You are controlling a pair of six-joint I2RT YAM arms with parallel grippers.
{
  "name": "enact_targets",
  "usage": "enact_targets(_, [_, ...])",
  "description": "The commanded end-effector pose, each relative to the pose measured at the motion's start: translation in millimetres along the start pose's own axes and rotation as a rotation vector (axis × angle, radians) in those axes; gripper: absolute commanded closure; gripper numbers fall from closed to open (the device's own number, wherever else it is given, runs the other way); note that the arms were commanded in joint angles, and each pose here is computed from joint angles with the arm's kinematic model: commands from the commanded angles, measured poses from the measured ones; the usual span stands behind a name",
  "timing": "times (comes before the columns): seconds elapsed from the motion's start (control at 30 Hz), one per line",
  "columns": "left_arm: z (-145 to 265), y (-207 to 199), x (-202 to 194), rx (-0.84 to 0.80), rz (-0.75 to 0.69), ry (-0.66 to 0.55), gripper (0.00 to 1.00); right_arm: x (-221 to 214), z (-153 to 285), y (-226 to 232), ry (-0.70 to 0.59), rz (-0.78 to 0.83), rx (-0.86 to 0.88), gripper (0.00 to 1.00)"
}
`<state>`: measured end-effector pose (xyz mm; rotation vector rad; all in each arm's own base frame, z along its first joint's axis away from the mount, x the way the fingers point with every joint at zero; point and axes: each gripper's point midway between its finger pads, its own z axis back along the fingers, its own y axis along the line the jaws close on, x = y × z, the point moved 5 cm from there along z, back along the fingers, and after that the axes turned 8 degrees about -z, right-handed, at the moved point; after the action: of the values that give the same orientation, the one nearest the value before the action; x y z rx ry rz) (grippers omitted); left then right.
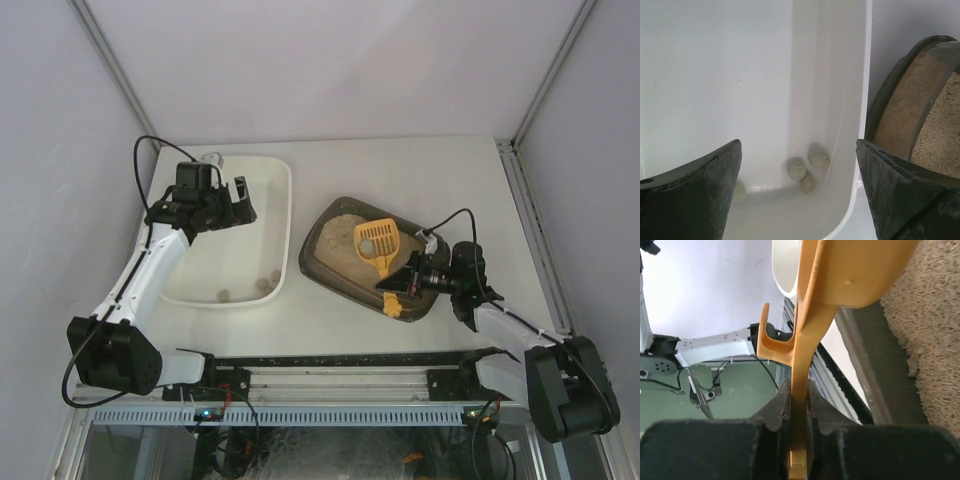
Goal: Clean the litter box
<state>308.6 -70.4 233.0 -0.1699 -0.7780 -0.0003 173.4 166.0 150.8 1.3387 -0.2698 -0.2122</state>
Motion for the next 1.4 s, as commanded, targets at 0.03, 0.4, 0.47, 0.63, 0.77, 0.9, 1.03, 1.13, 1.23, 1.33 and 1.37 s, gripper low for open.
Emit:
enact_targets(0.03, [14, -1, 13, -0.012, -0.127, -0.03, 0.0, 23, 6, 4, -0.084, 0.05, 0.031, 1.0])
enact_targets(0.4, [35, -22, 17, -0.266, -0.407, -0.024, 0.0, 22, -4, -3, -0.066, 0.073, 0.007, 1.0])
enact_targets(0.47, [37, -24, 18, -0.282, -0.408, -0.013, 0.0, 16, -12, 0, -0.021, 0.092, -0.004, 1.0])
enact_targets(0.63, [36, -18, 20, -0.256, -0.371, 0.043, 0.0, 32, 2, -5, -0.073, 0.065, 0.008, 1.0])
enact_targets(0.77, [35, -7, 22, -0.229, -0.344, 0.072, 0.0, 24, -10, 7, -0.01, 0.086, 0.02, 1.0])
enact_targets(0.9, [43, 4, 30, -0.199, -0.331, 0.032, 0.0, 38, 3, 3, -0.067, 0.051, 0.045, 1.0])
enact_targets(1.03, [61, 22, 46, -0.095, -0.335, -0.019, 0.0, 36, -4, 15, -0.045, 0.091, 0.041, 1.0])
enact_targets(1.13, [71, 34, 52, -0.063, -0.341, 0.009, 0.01, 26, -23, 31, 0.014, 0.132, -0.002, 1.0])
enact_targets(1.23, [80, 48, 51, -0.061, -0.313, 0.054, 0.02, 30, -35, 62, 0.026, 0.192, 0.001, 1.0])
enact_targets(1.33, [85, 66, 47, -0.058, -0.263, 0.081, 0.02, 31, -54, 87, 0.073, 0.214, -0.036, 1.0])
enact_targets(1.37, [85, 70, 45, -0.077, -0.243, 0.089, 0.02, 31, -64, 88, 0.097, 0.206, -0.069, 1.0])
